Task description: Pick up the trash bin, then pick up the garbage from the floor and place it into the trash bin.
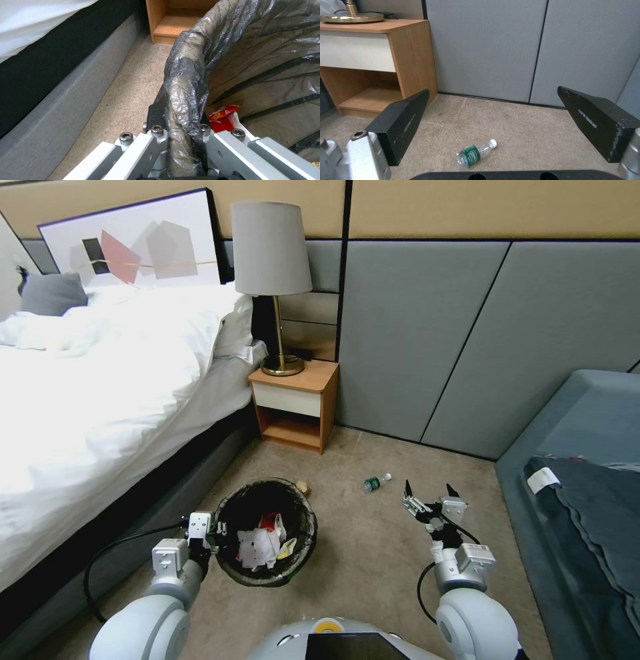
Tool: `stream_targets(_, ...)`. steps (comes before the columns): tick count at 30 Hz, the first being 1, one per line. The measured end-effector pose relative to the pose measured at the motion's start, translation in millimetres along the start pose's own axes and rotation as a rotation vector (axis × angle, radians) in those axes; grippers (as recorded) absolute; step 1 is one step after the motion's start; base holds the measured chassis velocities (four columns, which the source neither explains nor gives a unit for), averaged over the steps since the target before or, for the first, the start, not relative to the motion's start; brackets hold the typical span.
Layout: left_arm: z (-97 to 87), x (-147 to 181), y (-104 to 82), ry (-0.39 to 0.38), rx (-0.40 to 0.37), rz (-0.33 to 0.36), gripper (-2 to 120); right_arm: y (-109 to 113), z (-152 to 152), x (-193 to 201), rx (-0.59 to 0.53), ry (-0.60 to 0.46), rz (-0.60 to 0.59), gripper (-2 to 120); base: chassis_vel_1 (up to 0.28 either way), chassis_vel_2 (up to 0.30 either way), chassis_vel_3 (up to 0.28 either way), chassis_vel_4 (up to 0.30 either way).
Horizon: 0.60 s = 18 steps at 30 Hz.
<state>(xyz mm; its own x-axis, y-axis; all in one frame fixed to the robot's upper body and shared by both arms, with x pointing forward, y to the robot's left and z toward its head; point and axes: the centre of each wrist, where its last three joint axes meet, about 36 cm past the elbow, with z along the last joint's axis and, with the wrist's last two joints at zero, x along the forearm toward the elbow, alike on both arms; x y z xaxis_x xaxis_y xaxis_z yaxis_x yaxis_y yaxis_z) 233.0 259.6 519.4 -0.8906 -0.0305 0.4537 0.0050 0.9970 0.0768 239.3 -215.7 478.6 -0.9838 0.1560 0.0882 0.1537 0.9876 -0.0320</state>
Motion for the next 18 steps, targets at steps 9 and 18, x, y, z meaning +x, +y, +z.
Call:
stream_targets(9,0.1,0.3,1.1,0.003,-0.006,0.003,1,-1.1,-0.4,-1.0,0.0,-0.003,0.008,100,-0.091,0.088,0.091,-0.085)
stream_targets(18,0.3,0.3,0.8,0.004,-0.005,0.004,1,-1.0,1.3,-1.8,-0.001,0.001,0.01,100,-0.079,0.078,0.085,-0.076)
